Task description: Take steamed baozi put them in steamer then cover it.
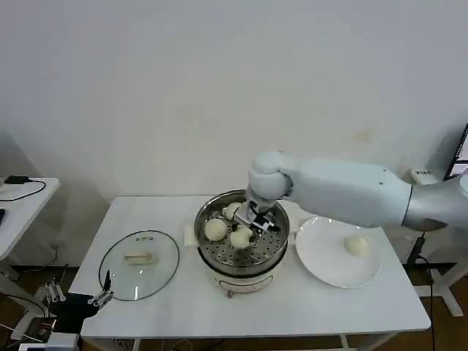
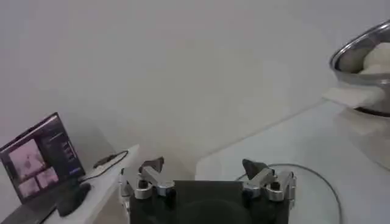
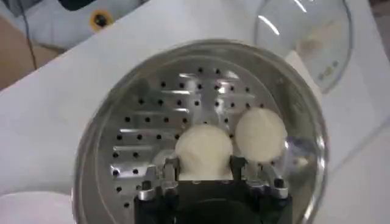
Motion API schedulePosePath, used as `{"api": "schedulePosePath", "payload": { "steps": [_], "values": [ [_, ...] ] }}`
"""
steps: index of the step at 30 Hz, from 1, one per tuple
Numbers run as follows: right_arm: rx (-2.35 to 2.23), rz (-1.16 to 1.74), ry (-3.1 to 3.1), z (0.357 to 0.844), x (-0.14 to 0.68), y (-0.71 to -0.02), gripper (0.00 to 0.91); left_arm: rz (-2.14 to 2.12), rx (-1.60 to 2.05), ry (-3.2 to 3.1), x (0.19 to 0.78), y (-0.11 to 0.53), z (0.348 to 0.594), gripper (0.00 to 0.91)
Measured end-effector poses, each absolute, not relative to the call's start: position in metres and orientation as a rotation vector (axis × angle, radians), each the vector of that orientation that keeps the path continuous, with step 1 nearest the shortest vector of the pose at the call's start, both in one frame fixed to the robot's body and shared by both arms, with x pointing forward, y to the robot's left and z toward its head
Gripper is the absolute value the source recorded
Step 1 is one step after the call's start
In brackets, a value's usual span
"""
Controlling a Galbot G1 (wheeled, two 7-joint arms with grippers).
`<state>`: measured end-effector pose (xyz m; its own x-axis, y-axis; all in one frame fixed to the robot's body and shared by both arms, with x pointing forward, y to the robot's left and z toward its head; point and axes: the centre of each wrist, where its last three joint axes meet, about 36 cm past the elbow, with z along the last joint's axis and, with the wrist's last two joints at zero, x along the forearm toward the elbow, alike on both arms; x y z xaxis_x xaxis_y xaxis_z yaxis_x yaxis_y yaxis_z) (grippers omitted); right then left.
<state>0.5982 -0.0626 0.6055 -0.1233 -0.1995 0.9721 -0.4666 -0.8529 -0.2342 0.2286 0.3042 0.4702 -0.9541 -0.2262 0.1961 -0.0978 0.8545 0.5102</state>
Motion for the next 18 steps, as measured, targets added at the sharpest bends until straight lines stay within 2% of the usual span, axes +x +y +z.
{"api": "schedulePosePath", "payload": {
  "steps": [16, 17, 18],
  "values": [
    [2.005, 2.098, -0.677, 0.588, 0.591, -0.054, 0.564, -0.742, 0.246, -2.781, 0.228, 0.305, 0.469, 0.907],
    [2.004, 2.097, -0.676, 0.588, 0.592, -0.055, 0.595, -0.741, 0.245, -2.782, 0.228, 0.304, 0.469, 0.907],
    [2.001, 2.097, -0.675, 0.588, 0.593, -0.056, 0.796, -0.740, 0.245, -2.783, 0.229, 0.304, 0.469, 0.907]
  ]
}}
